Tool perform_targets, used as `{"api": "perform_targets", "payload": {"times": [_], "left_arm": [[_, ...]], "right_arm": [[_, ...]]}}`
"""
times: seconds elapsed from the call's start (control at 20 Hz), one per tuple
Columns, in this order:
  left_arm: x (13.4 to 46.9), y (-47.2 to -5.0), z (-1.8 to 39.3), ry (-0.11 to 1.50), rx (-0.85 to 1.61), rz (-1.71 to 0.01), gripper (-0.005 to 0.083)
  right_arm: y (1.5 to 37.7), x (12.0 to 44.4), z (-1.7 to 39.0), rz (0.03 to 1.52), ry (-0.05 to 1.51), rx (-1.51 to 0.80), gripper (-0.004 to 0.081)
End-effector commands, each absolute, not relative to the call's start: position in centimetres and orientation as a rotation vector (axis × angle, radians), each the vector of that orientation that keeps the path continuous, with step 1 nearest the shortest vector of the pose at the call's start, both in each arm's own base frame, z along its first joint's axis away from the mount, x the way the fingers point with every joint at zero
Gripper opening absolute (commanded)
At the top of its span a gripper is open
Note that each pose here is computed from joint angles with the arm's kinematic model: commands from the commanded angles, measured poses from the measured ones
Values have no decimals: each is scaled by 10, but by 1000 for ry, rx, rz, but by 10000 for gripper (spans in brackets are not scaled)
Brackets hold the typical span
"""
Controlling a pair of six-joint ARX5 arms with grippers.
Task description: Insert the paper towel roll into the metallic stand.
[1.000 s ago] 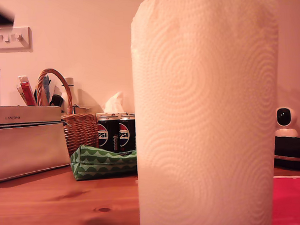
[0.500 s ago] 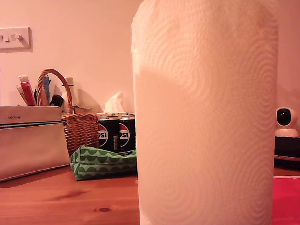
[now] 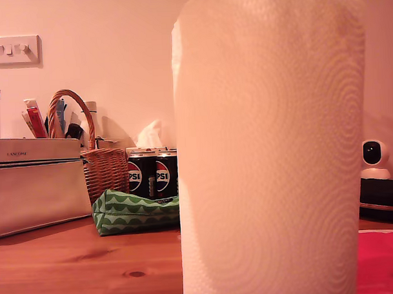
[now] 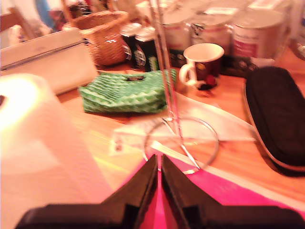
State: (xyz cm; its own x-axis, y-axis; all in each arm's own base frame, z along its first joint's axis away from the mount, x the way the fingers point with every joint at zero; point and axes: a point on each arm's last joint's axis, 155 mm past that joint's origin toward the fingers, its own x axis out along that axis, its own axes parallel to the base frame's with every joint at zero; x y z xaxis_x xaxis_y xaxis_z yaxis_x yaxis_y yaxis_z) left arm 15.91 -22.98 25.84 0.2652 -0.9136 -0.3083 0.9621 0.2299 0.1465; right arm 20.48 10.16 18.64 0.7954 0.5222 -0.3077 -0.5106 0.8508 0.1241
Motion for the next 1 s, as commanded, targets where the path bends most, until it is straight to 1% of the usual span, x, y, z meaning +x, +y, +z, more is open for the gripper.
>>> {"api": "perform_targets", "payload": {"times": [0.0, 0.1, 0.25, 0.3, 0.4, 0.45, 0.5, 0.6, 0.7, 0.75, 0.85, 0.95], "left_arm": [[155, -235, 261, 159, 352, -1328, -24], [149, -242, 261, 147, 380, -1368, -22], [146, -250, 261, 118, 449, -1390, 62], [143, -255, 262, 108, 464, -1413, 113], [135, -265, 265, 103, 474, -1460, 259], [132, -270, 268, 99, 477, -1482, 317], [128, -275, 271, 90, 484, -1501, 350], [122, -286, 277, 73, 505, -1536, 383], [117, -299, 279, 49, 550, -1568, 384], [117, -304, 277, 51, 567, -1576, 401], [119, -315, 270, 85, 591, -1587, 434], [119, -325, 259, 138, 607, -1609, 434]], "right_arm": [[105, 203, 193, 578, 326, 32, -11], [108, 202, 195, 594, 317, 32, -11], [108, 203, 196, 597, 308, 7, -11], [108, 203, 196, 597, 308, 7, -11], [108, 203, 196, 598, 306, 2, -11], [108, 202, 195, 597, 308, 2, -11], [107, 203, 195, 596, 302, -22, -11], [107, 203, 194, 597, 303, -36, -11], [106, 202, 192, 597, 309, -35, -11], [106, 202, 192, 597, 310, -35, -11], [106, 202, 192, 597, 309, -38, -11], [106, 202, 191, 598, 310, -44, -11]]}}
